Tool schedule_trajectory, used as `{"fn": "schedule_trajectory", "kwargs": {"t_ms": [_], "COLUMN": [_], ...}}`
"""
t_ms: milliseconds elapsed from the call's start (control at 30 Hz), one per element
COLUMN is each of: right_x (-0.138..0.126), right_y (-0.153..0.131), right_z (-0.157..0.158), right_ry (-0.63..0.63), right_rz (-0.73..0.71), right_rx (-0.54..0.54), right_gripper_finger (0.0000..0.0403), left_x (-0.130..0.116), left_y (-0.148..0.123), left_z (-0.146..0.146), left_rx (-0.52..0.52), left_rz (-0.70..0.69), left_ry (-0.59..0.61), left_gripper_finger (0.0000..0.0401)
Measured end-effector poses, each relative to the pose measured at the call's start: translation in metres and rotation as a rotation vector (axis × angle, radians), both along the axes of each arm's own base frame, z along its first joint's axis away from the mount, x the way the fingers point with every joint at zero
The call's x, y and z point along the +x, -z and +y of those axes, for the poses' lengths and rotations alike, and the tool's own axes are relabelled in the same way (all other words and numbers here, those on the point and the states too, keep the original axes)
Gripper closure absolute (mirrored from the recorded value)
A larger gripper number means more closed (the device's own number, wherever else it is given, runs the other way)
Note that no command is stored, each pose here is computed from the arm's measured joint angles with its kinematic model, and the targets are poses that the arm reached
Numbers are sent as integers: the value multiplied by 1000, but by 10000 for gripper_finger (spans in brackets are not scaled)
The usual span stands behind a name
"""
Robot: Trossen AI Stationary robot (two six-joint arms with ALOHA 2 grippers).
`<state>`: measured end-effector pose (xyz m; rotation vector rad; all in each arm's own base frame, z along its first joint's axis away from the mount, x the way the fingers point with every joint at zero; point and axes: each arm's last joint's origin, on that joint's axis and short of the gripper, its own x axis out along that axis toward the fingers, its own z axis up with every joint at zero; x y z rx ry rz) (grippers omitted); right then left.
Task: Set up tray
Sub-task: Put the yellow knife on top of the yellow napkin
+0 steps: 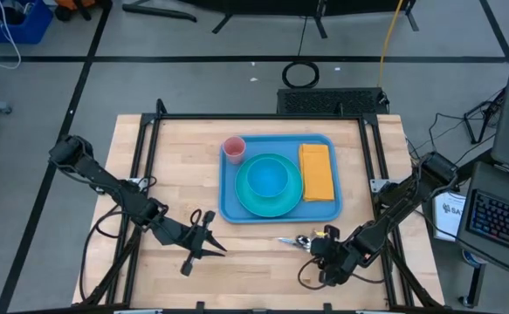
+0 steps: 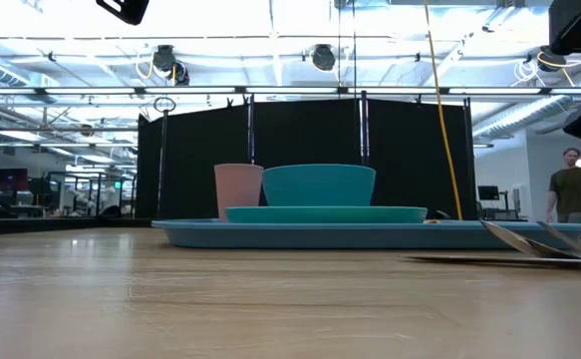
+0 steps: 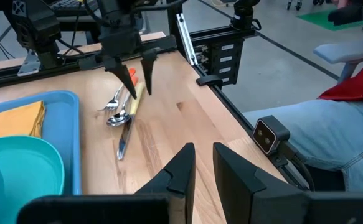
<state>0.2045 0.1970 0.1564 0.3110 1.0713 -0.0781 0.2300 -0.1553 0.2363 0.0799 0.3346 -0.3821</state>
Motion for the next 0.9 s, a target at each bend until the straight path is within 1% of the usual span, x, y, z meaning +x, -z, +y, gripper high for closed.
{"fn": "schedule_trajectory", "kwargs": {"t_ms": [67, 167, 267, 367, 500, 600, 733, 833, 900], "right_x": [-5, -11, -16, -19, -24, -26, -27, -28, -30], "right_y": [2, 9, 11, 14, 22, 26, 29, 33, 35], "right_z": [-1, -1, 1, 0, -3, -4, -5, -7, -9], "right_ry": [48, 85, 109, 126, 149, 161, 156, 158, 160], "right_rz": [42, 100, 101, 106, 149, 144, 130, 143, 148], "right_rx": [-5, 3, 27, 28, 50, 85, 91, 103, 103], "right_gripper_finger": [278, 279, 279, 279, 279, 279, 281, 291, 307], "left_x": [0, 0, 0, 0, 0, 0, 0, 0, 0], "left_y": [0, 0, 0, 1, 1, 1, 0, 0, 0], "left_z": [0, 0, 0, 0, 0, 0, 0, 0, 0], "left_rx": [-1, 0, 1, 3, 2, 2, 2, 2, 2], "left_rz": [0, 2, 4, 6, 5, 5, 4, 4, 5], "left_ry": [0, 0, 0, 0, -1, -1, -1, -1, -1], "left_gripper_finger": [339, 339, 339, 339, 339, 339, 339, 339, 339]}}
